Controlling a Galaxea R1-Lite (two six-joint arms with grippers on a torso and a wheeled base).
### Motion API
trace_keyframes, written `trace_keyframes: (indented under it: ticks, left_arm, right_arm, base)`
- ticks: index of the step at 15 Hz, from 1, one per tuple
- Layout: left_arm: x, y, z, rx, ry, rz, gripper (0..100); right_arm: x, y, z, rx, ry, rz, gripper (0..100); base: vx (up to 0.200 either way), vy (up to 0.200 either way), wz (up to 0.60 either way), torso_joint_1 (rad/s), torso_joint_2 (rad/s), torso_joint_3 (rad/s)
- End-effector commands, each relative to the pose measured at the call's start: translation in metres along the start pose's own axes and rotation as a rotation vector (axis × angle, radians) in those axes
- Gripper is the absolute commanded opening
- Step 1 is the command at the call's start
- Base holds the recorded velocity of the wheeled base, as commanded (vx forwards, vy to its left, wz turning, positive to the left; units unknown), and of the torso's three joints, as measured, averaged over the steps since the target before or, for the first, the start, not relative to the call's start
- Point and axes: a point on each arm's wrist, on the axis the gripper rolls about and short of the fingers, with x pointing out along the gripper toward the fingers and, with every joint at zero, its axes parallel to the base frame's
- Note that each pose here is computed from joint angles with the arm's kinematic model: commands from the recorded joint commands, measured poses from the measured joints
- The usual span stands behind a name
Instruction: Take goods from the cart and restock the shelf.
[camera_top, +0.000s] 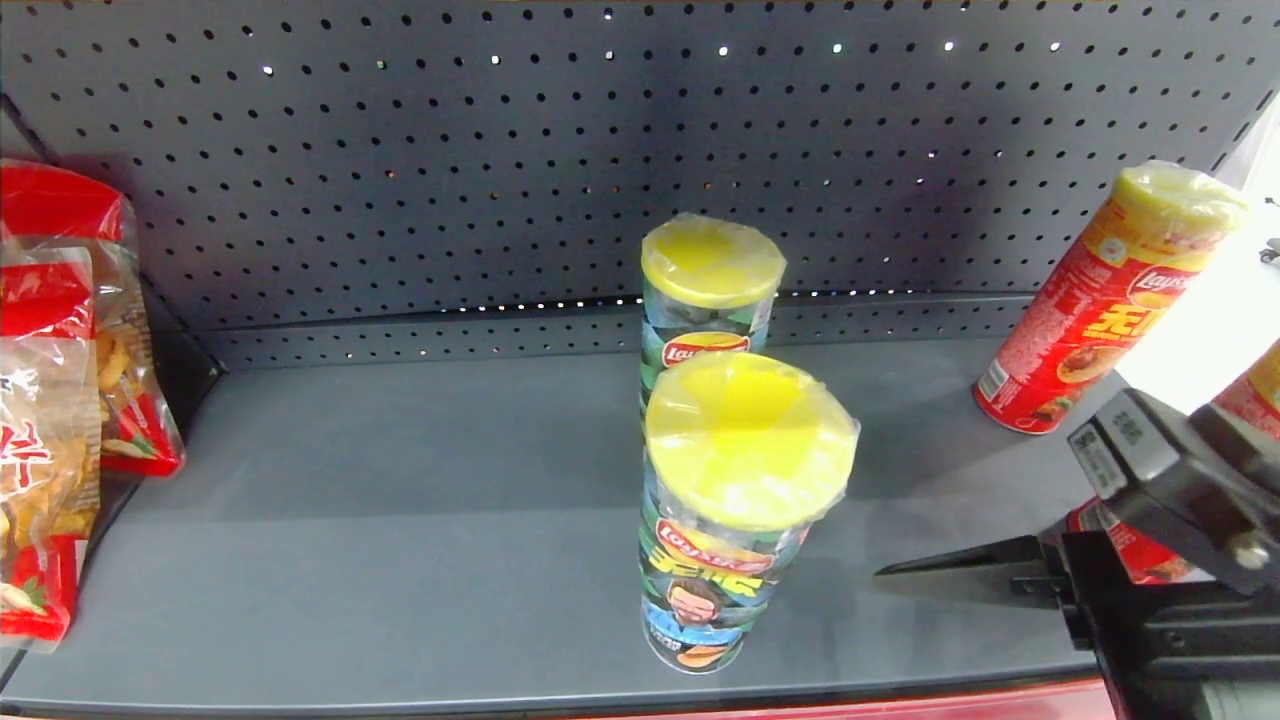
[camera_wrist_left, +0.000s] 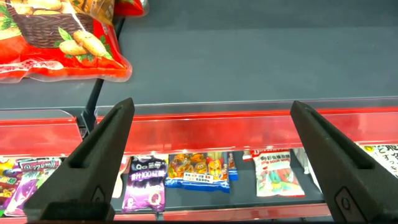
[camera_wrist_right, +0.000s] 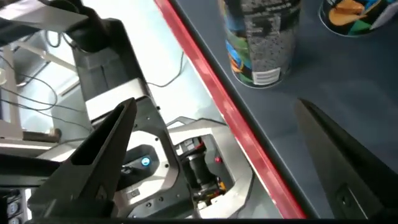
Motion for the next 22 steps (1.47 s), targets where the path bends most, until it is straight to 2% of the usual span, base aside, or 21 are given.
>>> trace_keyframes:
  ticks: [1,4,9,18,22]
  left_arm:
    - [0.000,0.000,0.000,0.000,0.002,0.000,100]
    - [0.000,0.000,0.000,0.000,0.003,0.000,100]
    - [0.000,0.000,0.000,0.000,0.002,0.001,100]
    - [0.000,0.000,0.000,0.000,0.002,0.000,100]
    - [0.000,0.000,0.000,0.000,0.002,0.001,100]
  right_arm:
    - [0.011,-0.009,0.002,0.022,0.028,-0.053,100]
    - [0.020,-0.017,0.016,0.036,0.017,-0.082,100]
    - [0.033,-0.019,0.032,0.030,0.007,-0.079,100]
    - [0.039,-0.022,0.032,0.037,0.020,-0.085,100]
    - [0.043,-0.031,0.031,0.055,0.033,-0.110,100]
  base:
    - [0.000,0.000,0.00,0.000,0.00,0.000]
    - [0.000,0.000,0.00,0.000,0.00,0.000]
    - [0.000,0.000,0.00,0.000,0.00,0.000]
    - [0.000,0.000,0.00,0.000,0.00,0.000]
    - [0.000,0.000,0.00,0.000,0.00,0.000]
